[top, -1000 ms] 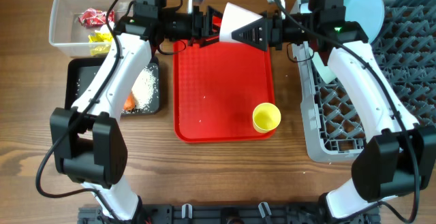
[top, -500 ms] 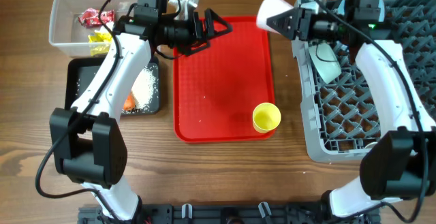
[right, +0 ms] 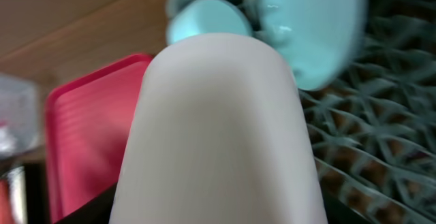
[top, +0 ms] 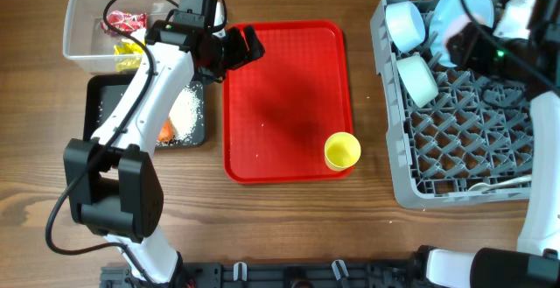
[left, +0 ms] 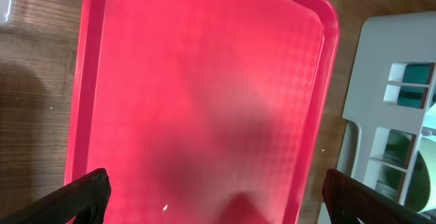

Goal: Sort waste into correct bins and load items into the dishwasher rack

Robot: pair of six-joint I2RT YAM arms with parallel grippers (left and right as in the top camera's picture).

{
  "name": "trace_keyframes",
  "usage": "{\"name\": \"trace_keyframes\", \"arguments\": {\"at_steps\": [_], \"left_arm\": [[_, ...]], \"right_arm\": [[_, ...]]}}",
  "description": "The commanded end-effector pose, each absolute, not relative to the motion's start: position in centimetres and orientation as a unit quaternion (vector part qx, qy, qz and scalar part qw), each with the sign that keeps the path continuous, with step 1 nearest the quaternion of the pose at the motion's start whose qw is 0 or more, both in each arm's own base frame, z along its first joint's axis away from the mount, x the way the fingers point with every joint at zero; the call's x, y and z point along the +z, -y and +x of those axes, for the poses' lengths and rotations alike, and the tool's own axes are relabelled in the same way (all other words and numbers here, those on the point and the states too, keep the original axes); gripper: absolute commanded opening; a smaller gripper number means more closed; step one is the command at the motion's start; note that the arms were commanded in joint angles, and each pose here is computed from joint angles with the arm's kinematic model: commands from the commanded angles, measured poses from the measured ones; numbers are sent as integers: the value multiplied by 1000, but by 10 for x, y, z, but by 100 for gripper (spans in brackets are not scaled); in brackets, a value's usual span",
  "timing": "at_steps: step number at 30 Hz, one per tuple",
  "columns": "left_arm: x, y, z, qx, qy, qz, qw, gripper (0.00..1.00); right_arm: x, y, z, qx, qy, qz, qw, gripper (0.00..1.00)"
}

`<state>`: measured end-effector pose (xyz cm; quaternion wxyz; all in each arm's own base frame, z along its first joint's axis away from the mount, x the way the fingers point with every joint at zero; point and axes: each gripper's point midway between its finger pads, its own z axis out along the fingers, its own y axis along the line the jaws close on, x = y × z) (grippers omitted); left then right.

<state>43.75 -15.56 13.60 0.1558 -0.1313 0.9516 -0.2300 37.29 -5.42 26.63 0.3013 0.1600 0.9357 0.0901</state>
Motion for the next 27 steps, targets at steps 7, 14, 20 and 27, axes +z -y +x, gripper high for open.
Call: {"name": "trace_keyframes", "arguments": {"at_steps": [7,14,20,27], "left_arm": [[125,152,426,-208,-960,-133,129,100],[123,152,425,-207,-961,-134,125,100],[123,152,425,-207,-961,-134,125,100],[123,152,425,-207,-961,-134,125,100]], "right_arm": [[210,133,352,28,-938,280,200,40],[155,136,353,34,-952,284,111,39],[133,139,347,25,-955,289,70,39],[120,140,349,28,-955,289,54,39]]}}
